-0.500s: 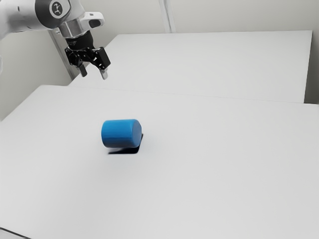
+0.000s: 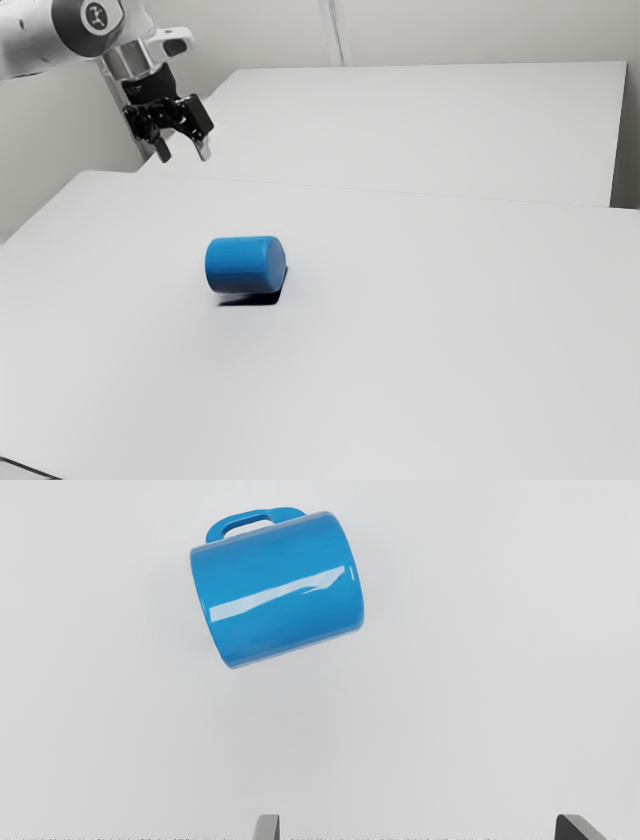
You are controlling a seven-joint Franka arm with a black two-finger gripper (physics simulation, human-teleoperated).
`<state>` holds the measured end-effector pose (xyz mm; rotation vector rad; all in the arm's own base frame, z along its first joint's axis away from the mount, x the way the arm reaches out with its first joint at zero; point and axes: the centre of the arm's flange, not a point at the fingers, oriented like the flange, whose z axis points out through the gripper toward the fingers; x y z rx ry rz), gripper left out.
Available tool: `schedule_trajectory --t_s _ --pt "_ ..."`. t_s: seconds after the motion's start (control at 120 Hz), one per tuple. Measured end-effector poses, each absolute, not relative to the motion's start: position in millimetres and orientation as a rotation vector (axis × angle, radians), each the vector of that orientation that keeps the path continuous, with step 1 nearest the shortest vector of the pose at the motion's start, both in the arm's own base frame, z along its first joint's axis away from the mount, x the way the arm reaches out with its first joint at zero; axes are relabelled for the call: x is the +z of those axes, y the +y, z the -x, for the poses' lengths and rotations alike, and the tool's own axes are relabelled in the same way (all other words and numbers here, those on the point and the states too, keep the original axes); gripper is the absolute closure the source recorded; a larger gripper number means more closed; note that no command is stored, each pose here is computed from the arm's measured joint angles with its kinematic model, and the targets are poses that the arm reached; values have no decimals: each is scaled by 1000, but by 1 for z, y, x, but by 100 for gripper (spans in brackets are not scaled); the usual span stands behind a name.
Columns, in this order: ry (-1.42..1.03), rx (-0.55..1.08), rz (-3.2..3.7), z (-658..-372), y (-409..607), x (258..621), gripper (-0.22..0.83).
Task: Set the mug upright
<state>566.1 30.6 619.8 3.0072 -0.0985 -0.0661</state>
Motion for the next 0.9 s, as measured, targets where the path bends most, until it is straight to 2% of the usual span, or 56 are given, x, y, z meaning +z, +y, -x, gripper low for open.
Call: schedule_trajectory --t_s 0.133,0.317,0.625,0.8,0.9 --pt "46 -102 -2843 -556 98 594 0" --pt "160 -129 -2601 -537 163 527 0" --pt "160 -25 -2352 -576 196 401 0" --pt "165 72 -2254 -585 213 364 0" --pt "185 93 -2161 -590 212 330 0"
